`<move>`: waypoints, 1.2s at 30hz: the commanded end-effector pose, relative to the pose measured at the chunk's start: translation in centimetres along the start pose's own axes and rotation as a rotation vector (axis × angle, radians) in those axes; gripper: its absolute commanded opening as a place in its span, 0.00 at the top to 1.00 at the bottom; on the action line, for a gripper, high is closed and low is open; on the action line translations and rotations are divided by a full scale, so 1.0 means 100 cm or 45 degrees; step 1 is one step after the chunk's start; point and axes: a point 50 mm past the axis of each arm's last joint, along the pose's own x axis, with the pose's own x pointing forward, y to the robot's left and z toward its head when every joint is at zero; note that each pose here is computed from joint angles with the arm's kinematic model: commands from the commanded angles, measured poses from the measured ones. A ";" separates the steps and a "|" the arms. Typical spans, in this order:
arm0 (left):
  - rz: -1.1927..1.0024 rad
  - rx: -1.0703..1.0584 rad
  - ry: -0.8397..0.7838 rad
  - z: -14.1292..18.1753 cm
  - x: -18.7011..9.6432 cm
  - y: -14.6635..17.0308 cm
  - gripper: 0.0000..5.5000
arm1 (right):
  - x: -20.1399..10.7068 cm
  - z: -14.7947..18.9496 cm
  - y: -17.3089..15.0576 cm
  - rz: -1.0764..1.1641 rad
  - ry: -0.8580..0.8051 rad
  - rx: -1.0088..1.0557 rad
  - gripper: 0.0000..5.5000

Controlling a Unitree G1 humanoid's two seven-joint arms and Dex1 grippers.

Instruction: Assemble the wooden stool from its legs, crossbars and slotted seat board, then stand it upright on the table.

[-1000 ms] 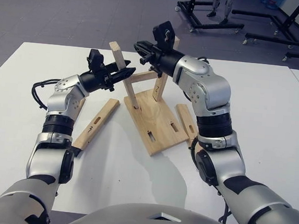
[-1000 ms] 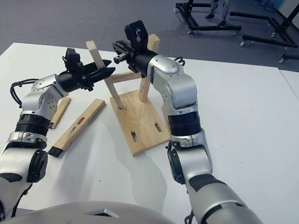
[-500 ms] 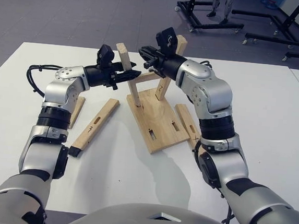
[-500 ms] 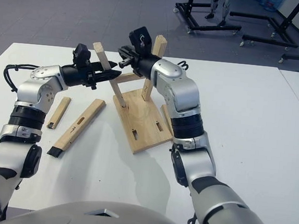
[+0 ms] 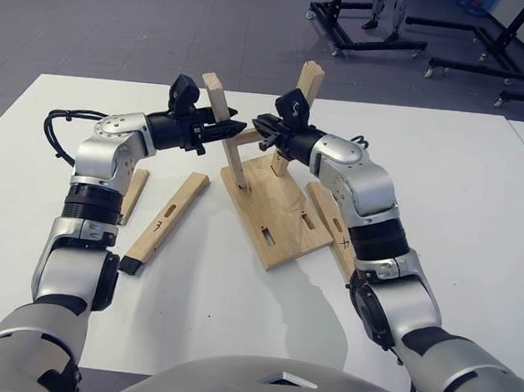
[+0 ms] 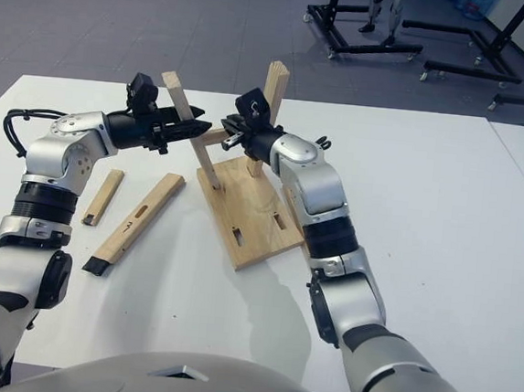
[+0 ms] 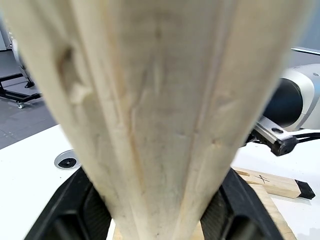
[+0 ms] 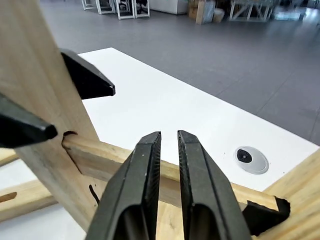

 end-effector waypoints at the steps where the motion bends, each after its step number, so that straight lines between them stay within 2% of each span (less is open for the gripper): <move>1: -0.043 0.054 0.005 0.014 0.005 -0.005 0.63 | -0.003 -0.051 -0.001 -0.002 0.200 0.163 0.89; 8: -0.088 0.130 0.172 0.007 0.011 -0.014 0.63 | -0.013 0.045 -0.015 0.089 -0.236 0.432 0.89; 12: -0.070 0.209 0.233 0.006 0.011 -0.012 0.63 | -0.023 0.081 -0.017 0.098 -0.352 0.461 0.89; 15: -0.054 0.205 0.231 0.006 0.009 -0.010 0.63 | -0.028 0.094 -0.018 0.082 -0.381 0.408 0.89; 17: -0.044 0.227 0.232 0.009 0.007 -0.009 0.63 | -0.031 0.095 -0.019 0.072 -0.374 0.375 0.89; 19: -0.042 0.261 0.240 0.011 0.005 -0.009 0.63 | -0.030 0.082 -0.017 0.063 -0.332 0.374 0.89; 24: -0.048 0.405 0.341 0.002 0.005 -0.011 0.63 | -0.012 -0.016 -0.006 0.042 -0.024 0.511 0.89; 27: -0.060 0.422 0.374 -0.002 0.007 -0.012 0.63 | -0.007 -0.051 -0.001 0.033 0.090 0.547 0.89; 31: -0.083 0.328 0.327 0.001 0.010 -0.016 0.63 | -0.009 -0.039 -0.005 0.050 0.008 0.602 0.89; 34: -0.049 0.382 0.395 0.000 0.008 -0.014 0.63 | -0.014 0.000 -0.015 0.069 -0.145 0.607 0.89; 36: -0.035 0.358 0.364 0.004 0.008 -0.013 0.63 | -0.019 0.033 -0.022 0.083 -0.251 0.586 0.89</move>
